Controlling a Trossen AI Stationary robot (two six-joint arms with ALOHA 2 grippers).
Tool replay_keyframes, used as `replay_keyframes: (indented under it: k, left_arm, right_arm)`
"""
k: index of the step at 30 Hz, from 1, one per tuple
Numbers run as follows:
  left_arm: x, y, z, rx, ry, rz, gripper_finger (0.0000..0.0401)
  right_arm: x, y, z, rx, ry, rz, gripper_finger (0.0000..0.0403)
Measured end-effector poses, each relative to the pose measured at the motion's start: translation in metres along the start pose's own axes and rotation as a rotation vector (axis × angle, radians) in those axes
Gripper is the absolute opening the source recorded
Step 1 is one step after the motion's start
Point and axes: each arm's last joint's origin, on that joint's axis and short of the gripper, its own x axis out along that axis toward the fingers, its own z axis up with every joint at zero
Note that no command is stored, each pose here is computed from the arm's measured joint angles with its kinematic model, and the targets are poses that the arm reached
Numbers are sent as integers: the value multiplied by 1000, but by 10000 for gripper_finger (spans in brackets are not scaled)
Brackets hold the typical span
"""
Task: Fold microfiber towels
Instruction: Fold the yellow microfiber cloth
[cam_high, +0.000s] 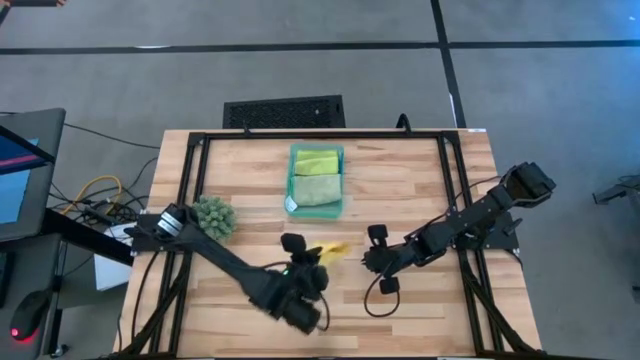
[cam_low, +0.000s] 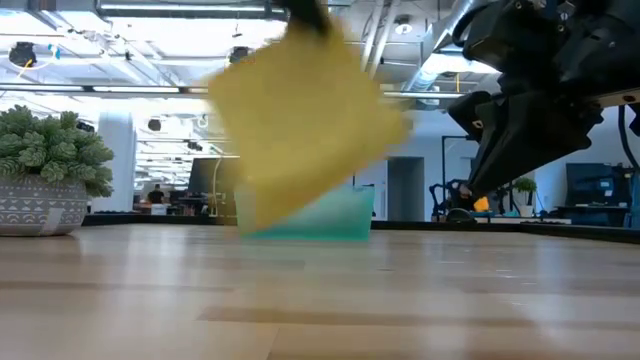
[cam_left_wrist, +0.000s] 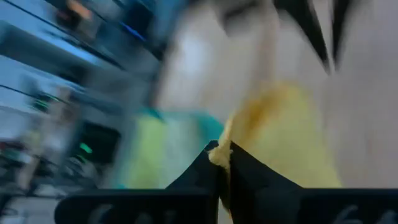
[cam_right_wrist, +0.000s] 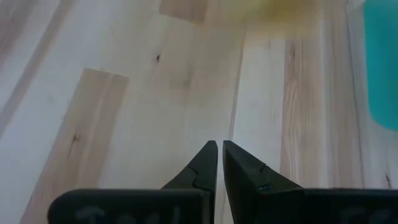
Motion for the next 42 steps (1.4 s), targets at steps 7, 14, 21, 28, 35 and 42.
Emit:
replay_keyframes:
  k: [7,14,21,28,35,42]
  left_arm:
    - [-42,-3,-4,-65,-123,98,12]
    - [-4,-52,-65,-228,5,-53,90]
    - [-3,-58,-69,-262,59,-124,198]
    - [-9,-60,-66,-247,67,-180,220]
    - [14,-70,-92,-141,62,-174,190]
    - [44,-66,-84,-67,-15,-138,118]
  right_arm:
    - [0,0,-4,1,37,-3,47]
    - [0,0,-3,24,33,-3,47]
    - [1,-3,-1,33,11,-9,47]
    - [1,-6,0,44,2,-13,47]
    - [1,-3,2,39,-12,-6,47]
    - [1,-6,2,46,-12,-12,47]
